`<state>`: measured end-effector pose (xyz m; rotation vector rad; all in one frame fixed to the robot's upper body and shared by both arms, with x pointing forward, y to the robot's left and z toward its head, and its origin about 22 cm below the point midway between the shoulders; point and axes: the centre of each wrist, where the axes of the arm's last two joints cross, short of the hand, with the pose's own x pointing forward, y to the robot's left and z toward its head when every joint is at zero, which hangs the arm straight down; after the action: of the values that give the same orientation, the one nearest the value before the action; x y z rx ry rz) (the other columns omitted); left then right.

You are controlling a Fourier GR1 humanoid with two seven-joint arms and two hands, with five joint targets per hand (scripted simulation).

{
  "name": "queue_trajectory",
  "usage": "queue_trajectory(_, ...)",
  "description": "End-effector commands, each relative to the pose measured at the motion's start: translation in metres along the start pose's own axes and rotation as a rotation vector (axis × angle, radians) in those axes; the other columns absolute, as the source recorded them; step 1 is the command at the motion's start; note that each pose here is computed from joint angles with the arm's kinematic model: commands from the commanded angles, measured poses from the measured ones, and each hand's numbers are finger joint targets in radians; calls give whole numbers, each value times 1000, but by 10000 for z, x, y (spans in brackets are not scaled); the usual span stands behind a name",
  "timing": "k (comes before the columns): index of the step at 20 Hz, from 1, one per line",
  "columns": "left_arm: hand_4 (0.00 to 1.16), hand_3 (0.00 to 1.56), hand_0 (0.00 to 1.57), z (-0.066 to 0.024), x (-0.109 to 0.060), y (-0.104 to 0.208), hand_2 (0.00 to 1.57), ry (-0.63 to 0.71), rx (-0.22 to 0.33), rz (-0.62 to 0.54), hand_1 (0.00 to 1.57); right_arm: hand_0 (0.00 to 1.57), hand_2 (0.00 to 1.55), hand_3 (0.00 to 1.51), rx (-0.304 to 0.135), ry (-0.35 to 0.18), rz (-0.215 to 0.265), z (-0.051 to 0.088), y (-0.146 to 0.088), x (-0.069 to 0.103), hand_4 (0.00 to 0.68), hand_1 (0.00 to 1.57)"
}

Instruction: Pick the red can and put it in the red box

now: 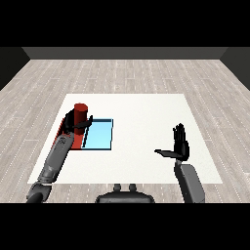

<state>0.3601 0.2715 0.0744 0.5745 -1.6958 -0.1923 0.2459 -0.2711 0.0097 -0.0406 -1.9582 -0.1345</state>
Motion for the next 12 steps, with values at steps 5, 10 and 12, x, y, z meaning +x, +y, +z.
queue_trajectory(5,1087,1490,1571,-135,-800,309,1571,265,86,-135,1571,0,0,0,16,-25,29,-113,-16,-149,0,0)
queue_trajectory(10,1040,1501,1571,-71,-1154,388,1571,393,126,-217,1571,0,0,0,13,-46,22,-56,-75,-148,0,0)
queue_trajectory(12,1046,1432,1395,-15,-1281,592,1435,475,127,-247,1395,0,0,0,23,-76,31,-226,-23,-32,0,0)
